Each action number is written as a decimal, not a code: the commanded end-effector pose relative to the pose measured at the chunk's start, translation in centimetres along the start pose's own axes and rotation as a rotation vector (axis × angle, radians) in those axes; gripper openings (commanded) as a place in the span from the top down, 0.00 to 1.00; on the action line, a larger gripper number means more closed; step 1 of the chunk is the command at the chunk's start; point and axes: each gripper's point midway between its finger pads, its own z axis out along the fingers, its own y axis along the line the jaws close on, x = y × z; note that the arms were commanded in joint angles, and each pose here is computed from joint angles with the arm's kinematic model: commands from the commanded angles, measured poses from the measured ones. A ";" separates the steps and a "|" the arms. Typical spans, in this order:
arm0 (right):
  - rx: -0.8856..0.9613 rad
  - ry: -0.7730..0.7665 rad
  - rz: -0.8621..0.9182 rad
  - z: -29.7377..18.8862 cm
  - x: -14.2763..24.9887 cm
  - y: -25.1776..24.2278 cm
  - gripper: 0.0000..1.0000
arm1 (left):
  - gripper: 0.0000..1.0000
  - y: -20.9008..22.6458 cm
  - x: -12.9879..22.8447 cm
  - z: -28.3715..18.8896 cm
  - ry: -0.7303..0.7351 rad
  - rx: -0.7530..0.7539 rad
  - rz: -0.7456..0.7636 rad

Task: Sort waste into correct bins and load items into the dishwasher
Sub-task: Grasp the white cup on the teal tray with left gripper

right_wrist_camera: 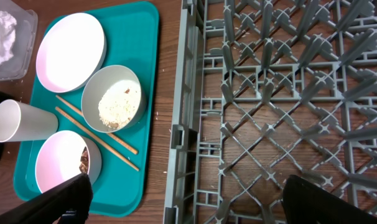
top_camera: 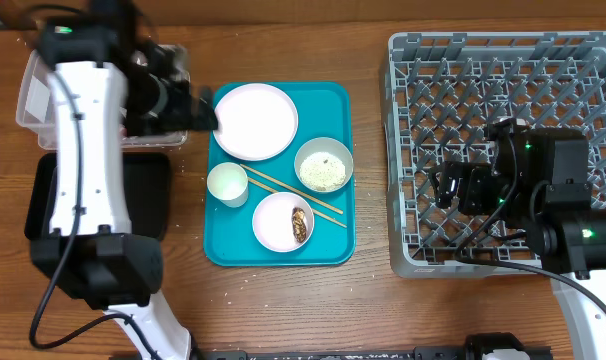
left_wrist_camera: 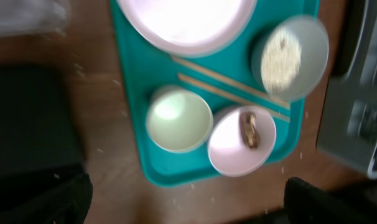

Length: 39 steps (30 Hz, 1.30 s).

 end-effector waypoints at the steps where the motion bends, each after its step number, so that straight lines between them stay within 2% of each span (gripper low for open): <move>1: -0.015 -0.024 -0.011 -0.5 -0.7 0.5 0.00 | 0.00 -3.0 2.0 1.3 0.033 0.022 0.108; 5: -0.015 -0.024 -0.010 -0.5 -0.7 0.5 0.00 | 0.00 -3.5 2.0 4.0 0.055 0.007 0.094; 9: -0.014 -0.024 -0.011 -0.5 -0.7 0.5 0.00 | 0.02 -1.9 1.7 6.0 0.057 -0.078 0.059; 19: -0.015 -0.024 -0.011 -0.5 -0.7 0.5 0.00 | 0.06 1.4 2.5 6.9 0.096 -0.245 0.062; 23: -0.015 -0.025 -0.011 -0.5 -0.7 0.5 0.00 | 0.14 2.5 3.0 8.9 0.114 -0.253 0.048; 26: -0.015 -0.025 -0.011 -0.5 -0.7 0.5 0.00 | 0.24 2.6 3.1 11.0 0.110 -0.219 0.049; 28: -0.014 -0.026 -0.011 -0.5 -0.7 0.5 0.00 | 0.39 3.0 3.4 12.4 0.112 -0.218 0.048; 34: -0.015 -0.024 -0.011 -0.5 -0.7 0.5 0.00 | 0.59 3.9 4.2 14.9 0.118 -0.219 0.025; 37: -0.015 -0.024 -0.011 -0.5 -0.7 0.5 0.00 | 0.78 4.2 4.3 15.7 0.109 -0.219 0.020; 39: -0.015 -0.024 -0.011 -0.5 -0.7 0.5 0.00 | 0.96 4.4 4.4 16.3 0.103 -0.219 0.019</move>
